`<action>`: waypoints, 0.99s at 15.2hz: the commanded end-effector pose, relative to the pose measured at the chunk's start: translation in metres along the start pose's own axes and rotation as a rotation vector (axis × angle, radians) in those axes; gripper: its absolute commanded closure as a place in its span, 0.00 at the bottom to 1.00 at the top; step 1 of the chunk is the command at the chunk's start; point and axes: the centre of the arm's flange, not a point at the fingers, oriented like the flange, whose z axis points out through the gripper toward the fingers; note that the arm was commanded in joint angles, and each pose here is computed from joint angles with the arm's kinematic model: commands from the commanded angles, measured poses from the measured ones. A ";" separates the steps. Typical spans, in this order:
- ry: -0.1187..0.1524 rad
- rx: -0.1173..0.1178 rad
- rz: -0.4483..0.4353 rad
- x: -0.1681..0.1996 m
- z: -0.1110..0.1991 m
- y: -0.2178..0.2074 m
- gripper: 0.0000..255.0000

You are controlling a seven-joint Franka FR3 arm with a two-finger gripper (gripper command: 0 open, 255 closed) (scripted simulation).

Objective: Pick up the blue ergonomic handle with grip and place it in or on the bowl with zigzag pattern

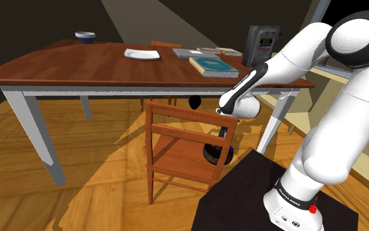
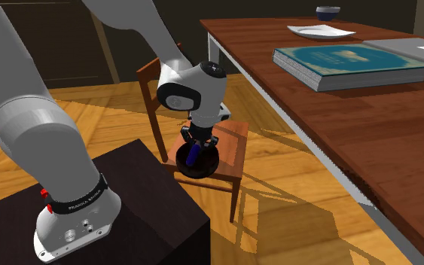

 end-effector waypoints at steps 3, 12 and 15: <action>0.000 0.000 0.000 0.000 0.000 0.000 1.00; 0.000 0.000 0.000 0.000 -0.039 0.000 0.00; 0.000 0.000 0.000 0.000 -0.050 0.000 0.00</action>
